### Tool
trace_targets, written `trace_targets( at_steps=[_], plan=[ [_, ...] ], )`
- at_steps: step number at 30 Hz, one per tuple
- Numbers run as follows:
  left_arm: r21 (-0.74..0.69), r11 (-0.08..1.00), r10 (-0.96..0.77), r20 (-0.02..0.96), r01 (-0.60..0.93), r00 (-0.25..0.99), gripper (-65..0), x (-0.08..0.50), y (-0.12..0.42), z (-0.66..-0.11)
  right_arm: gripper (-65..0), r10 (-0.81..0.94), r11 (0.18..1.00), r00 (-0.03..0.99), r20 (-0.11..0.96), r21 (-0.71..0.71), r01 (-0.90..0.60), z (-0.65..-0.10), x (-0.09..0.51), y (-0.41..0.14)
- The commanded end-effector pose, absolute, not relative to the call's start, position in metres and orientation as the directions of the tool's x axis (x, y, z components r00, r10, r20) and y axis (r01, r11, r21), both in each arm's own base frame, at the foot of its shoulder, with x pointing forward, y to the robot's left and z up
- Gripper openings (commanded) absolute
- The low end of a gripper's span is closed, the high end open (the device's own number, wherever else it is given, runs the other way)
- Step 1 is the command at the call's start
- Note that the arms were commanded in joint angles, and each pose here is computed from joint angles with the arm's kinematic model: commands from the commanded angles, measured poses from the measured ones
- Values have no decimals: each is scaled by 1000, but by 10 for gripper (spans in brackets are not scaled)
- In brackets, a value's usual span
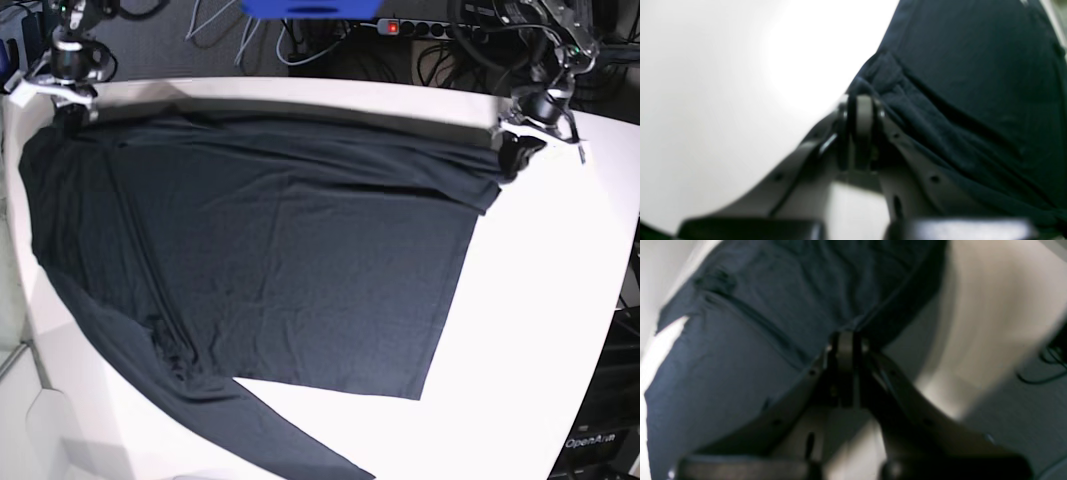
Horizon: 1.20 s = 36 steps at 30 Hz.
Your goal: Fold the T-shirt properly
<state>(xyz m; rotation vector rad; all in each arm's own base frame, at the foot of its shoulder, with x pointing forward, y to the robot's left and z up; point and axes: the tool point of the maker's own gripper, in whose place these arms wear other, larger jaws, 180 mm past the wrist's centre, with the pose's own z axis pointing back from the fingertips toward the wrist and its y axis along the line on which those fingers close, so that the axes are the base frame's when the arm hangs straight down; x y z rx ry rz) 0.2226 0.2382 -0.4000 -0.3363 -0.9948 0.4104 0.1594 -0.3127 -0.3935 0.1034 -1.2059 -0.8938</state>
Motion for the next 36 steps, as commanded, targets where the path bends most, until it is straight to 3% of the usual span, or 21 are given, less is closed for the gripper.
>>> trace_targets(
  at_steps=[1,25,36],
  plan=[
    [-448,880,470,768,-159,435,-649,232,243,-386,-650,-620,677,37,784,511,530,-381,163,-321],
    [-497,863,498,811,-86,307,-648,293,230,-348,-650,-634,669,-79,769,597,443,-357,227,-319],
    [-574,818,567,801,-23,189,-648,312,228,-318,-650,-647,657,-104,755,622,425,-356,246,-322]
  ],
)
